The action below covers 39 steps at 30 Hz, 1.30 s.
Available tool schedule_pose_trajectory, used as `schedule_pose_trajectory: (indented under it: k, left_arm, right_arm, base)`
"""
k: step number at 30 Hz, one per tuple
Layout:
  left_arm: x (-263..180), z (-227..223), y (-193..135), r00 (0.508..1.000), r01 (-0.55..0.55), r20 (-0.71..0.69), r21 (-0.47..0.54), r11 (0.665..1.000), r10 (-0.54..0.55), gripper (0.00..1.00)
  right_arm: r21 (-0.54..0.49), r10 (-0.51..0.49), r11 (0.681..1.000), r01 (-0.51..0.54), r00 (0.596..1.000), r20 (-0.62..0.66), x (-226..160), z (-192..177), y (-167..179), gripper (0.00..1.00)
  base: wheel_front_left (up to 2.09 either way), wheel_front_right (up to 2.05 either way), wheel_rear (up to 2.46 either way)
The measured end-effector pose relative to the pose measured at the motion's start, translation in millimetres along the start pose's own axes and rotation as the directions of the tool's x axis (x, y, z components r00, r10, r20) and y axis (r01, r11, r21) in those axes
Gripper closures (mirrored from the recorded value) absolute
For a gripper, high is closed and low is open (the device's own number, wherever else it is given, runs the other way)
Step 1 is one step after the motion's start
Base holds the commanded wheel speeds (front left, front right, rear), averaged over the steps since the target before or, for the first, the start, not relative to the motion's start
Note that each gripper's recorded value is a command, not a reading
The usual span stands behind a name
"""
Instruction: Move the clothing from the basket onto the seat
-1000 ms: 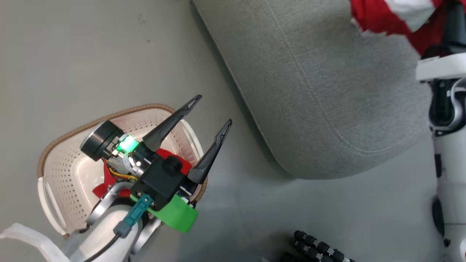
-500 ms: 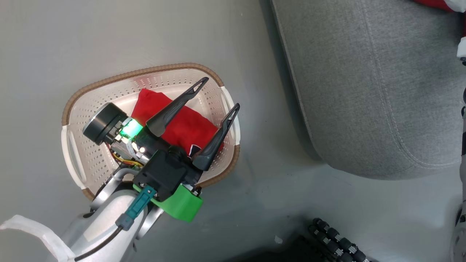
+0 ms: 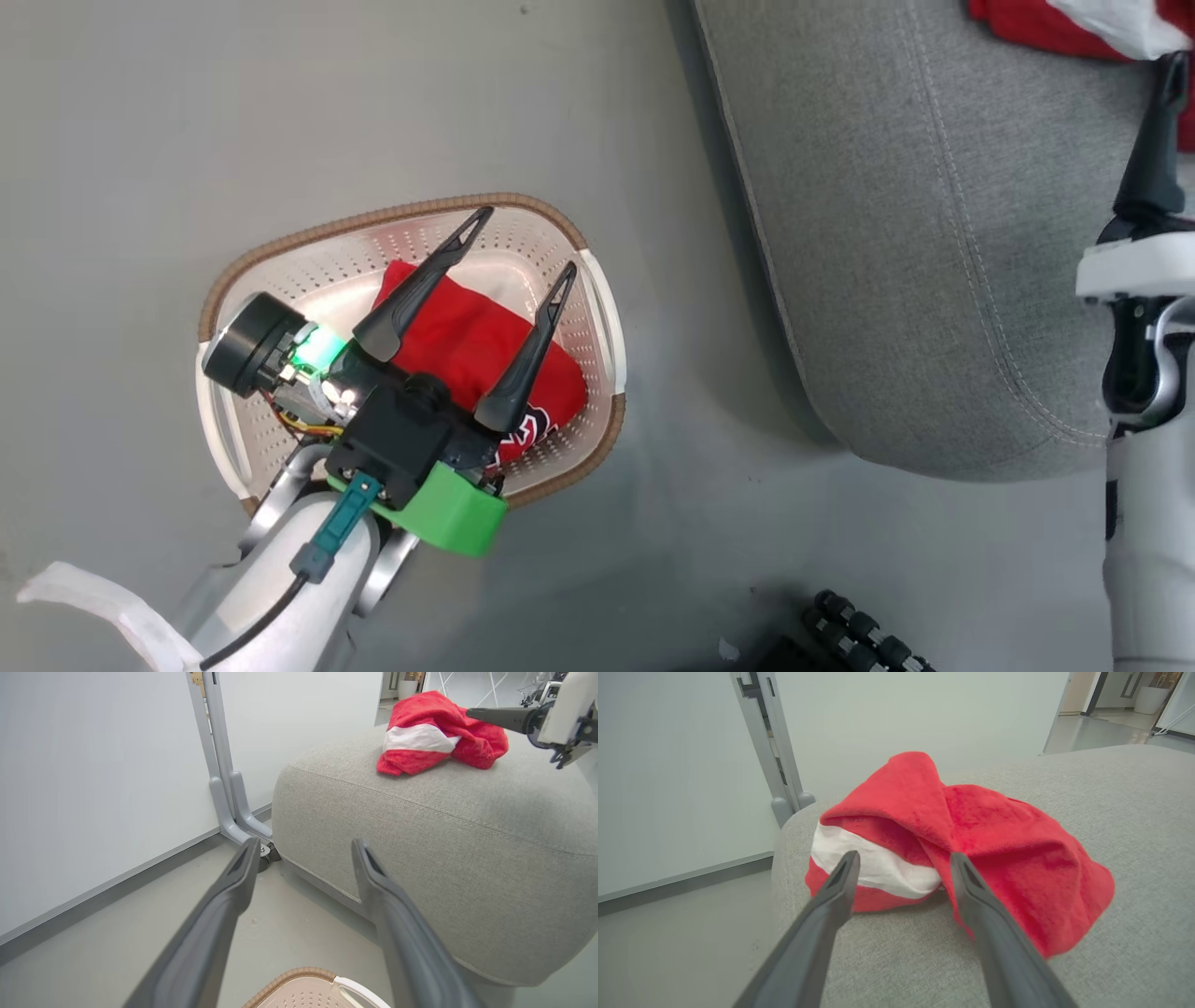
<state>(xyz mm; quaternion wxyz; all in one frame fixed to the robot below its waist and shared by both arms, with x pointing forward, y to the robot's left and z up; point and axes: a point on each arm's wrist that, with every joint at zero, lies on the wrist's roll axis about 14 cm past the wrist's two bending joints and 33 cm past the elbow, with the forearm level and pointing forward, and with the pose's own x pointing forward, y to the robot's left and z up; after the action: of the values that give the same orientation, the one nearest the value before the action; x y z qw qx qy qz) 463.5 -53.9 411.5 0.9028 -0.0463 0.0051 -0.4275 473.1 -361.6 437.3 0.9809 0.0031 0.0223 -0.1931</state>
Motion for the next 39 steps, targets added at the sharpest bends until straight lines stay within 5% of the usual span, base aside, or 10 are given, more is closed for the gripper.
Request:
schedule_pose_trajectory:
  k: [13,30,39]
  left_arm:
    - [-31,44,31,0.967,-0.247,0.057,-0.014,0.969,0.247,0.00]
    - [-147,92,88,0.784,-0.618,0.103,0.030,0.786,0.612,0.00]
    - [-198,93,74,0.737,-0.675,0.079,0.029,0.738,0.671,0.00]
  right_arm:
    - [0.046,0.176,0.983,-0.178,0.983,0.047,-68,23,64,0.00]
    - [0.040,0.449,0.890,-0.454,0.889,0.095,-116,55,154,0.00]
    - [0.041,0.514,0.853,-0.520,0.852,0.094,-145,69,170,0.00]
  base:
    - [0.00,0.00,0.00]
    - [0.00,0.00,0.00]
    - [0.00,0.00,0.00]
